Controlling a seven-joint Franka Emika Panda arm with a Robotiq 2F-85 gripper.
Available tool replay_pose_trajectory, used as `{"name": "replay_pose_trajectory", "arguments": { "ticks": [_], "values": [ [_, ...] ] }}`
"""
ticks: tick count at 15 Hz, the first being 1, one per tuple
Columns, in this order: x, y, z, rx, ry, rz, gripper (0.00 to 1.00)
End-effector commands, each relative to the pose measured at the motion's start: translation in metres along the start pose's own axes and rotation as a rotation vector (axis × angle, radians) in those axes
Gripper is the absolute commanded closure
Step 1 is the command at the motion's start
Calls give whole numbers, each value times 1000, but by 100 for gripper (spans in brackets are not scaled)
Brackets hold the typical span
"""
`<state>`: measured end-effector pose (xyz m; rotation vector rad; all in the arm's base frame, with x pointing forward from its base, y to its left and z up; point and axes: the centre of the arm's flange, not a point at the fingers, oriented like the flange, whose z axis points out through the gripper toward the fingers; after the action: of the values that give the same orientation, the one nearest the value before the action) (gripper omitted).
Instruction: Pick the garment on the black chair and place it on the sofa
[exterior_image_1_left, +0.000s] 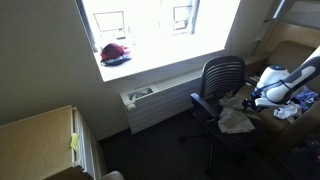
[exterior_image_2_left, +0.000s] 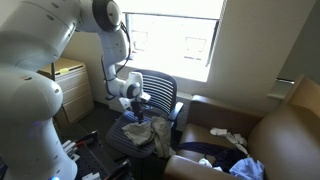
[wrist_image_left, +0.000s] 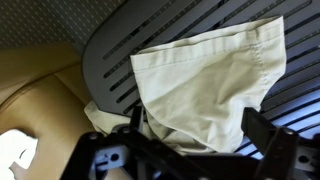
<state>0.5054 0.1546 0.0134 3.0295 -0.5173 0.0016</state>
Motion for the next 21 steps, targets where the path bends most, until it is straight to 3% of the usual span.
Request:
{"name": "replay_pose_trajectory", "arguments": {
  "ticks": [1, 2, 3, 6, 9, 13, 16, 17, 21],
  "values": [
    [36, -7, 55, 100, -79, 115, 0],
    [41, -10, 63, 120, -130, 142, 0],
    [14, -1, 43, 63, -63, 104, 0],
    [32, -2, 55, 114, -103, 145, 0],
    [40, -12, 86, 124, 37, 191, 0],
    [44, -41, 121, 171, 126, 242, 0],
    [54, -56, 147, 182, 123, 318, 0],
    [34, -41, 124, 182, 106, 272, 0],
    [42, -46, 144, 189, 124, 305, 0]
  ]
}}
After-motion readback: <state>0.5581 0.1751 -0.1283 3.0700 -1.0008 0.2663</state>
